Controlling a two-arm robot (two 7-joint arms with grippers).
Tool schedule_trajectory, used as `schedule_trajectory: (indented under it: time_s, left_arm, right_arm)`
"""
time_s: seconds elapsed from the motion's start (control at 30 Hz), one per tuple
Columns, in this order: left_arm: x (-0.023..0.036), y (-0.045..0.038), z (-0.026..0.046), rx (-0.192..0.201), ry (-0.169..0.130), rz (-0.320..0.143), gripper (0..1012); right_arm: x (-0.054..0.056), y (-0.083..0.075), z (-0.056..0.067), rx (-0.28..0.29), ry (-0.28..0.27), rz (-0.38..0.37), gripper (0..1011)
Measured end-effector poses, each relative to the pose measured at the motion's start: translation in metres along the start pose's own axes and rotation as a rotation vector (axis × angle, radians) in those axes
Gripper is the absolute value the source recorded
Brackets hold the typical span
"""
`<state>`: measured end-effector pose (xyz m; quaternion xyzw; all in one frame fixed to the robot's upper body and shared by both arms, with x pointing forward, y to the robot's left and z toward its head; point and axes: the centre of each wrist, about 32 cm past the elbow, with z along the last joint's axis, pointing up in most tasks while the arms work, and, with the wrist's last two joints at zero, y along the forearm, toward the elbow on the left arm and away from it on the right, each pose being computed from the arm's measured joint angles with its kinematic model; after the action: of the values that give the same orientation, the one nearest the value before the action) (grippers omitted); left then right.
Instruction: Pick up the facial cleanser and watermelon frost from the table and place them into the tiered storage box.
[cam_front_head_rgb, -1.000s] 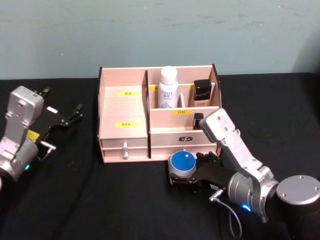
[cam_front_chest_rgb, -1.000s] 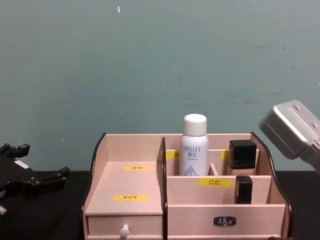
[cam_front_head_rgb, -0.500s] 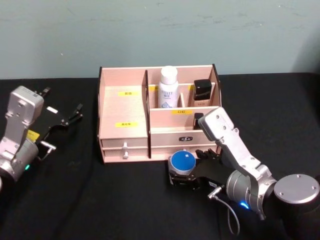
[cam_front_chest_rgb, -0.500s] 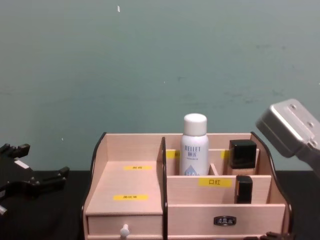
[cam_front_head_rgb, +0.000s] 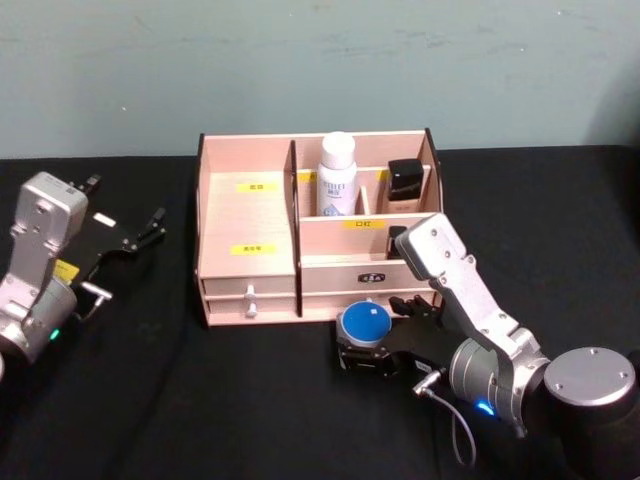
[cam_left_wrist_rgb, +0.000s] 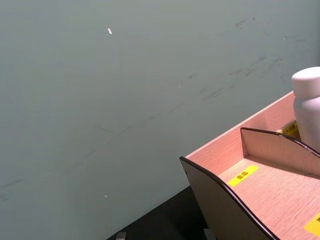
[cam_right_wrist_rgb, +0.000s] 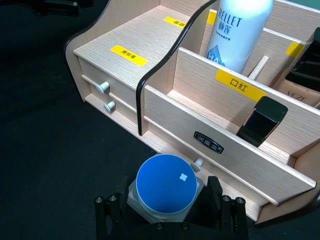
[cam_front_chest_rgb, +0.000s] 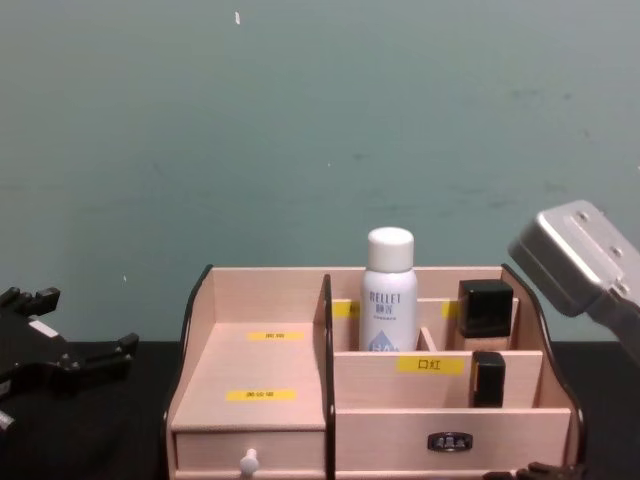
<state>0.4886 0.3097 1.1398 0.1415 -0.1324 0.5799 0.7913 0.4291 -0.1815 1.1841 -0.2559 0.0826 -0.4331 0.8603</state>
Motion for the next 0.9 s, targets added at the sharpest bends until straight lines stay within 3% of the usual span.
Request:
schedule_trajectory:
  time_s: [0.4,0.73,0.9]
  left_arm:
    - [0.0,0.0,0.0,0.0,0.0,0.0,1001]
    - [0.0,0.0,0.0,0.0,0.0,0.0,1001]
    - [0.0,0.0,0.0,0.0,0.0,0.0,1001]
  right_arm:
    - [-0.0001,-0.0004,0.0001,0.0,-0.002,0.0,980]
    - [-0.0004,-0.0005,0.0003,0.0,-0.001,0.001,723]
    - [-0.0004,-0.0006,0.0003,0.0,-0.001,0.001,715]
